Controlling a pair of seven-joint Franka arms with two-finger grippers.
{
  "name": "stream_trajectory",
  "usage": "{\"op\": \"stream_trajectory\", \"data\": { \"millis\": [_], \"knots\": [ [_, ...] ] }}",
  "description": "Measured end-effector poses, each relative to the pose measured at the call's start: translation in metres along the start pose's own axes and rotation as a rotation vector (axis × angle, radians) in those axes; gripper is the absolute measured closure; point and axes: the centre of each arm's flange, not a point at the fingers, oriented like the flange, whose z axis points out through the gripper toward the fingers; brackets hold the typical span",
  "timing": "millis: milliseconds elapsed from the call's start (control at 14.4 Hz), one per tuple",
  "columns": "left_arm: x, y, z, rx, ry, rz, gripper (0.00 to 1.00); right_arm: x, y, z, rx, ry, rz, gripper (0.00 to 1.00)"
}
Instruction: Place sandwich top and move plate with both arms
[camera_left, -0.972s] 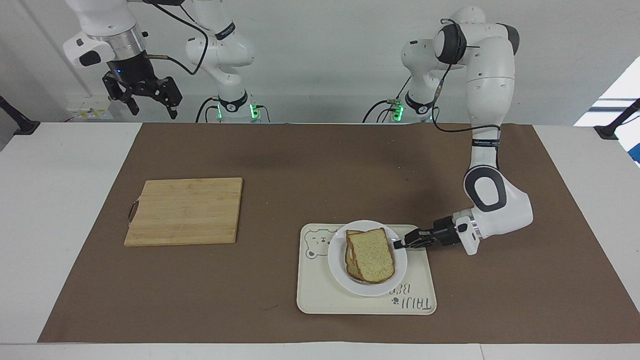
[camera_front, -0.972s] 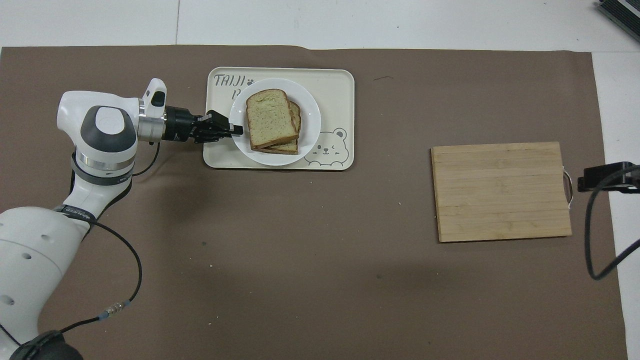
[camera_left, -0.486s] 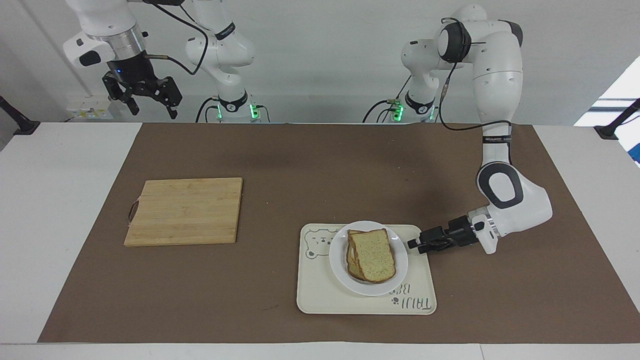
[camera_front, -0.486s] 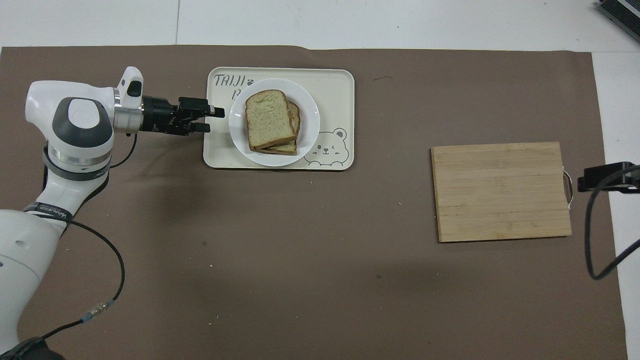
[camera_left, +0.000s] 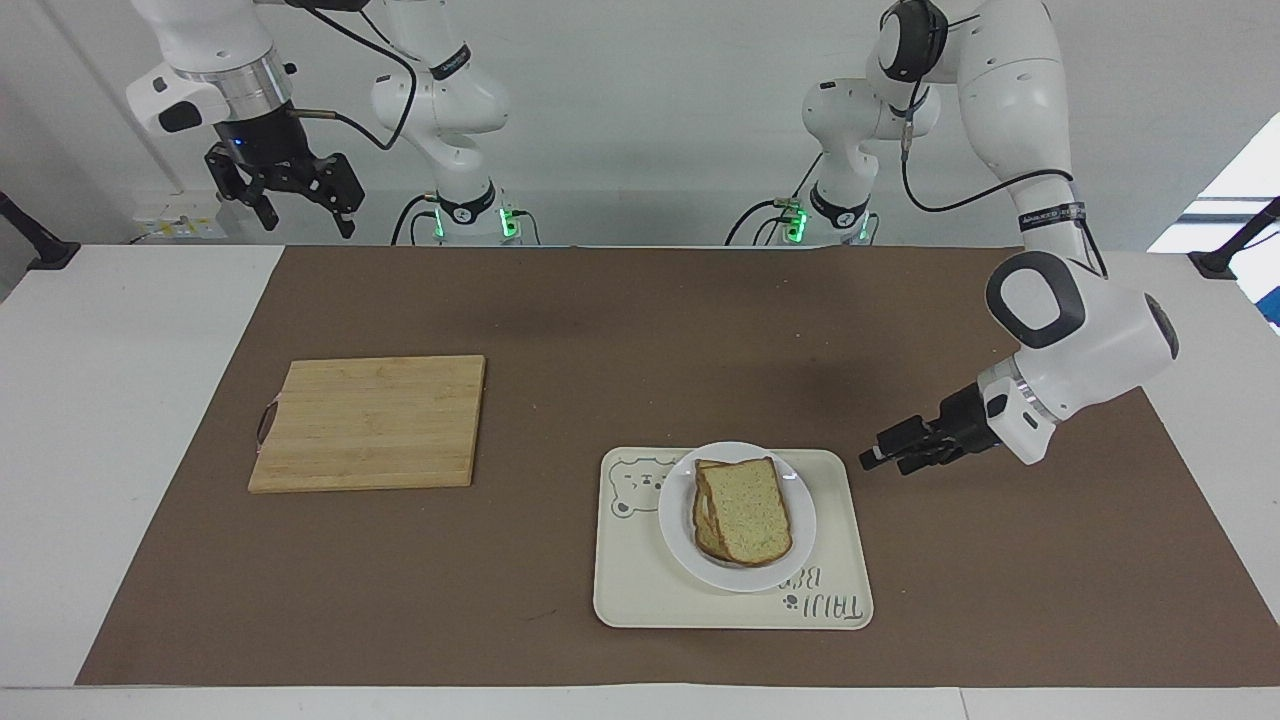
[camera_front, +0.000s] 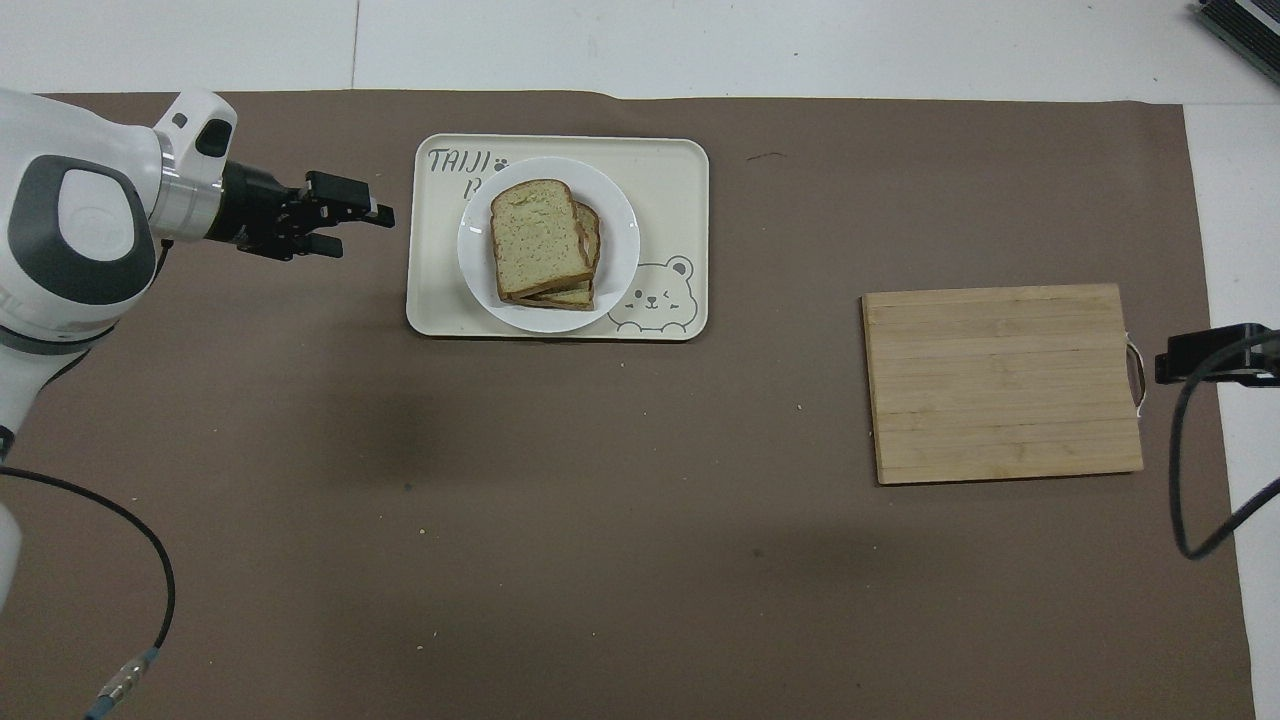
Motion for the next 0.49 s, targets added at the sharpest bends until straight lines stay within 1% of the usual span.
{"op": "stream_trajectory", "data": {
  "millis": [139,486],
  "knots": [
    [-0.002,0.001,-0.012,0.088,0.010,0.022,0.00,0.000,0.000,0.000,0.000,0.000,0.000,0.00],
    [-0.016,0.014,-0.046,0.372,0.031,0.089,0.00,0.000,0.000,0.000,0.000,0.000,0.000,0.00]
  ]
}}
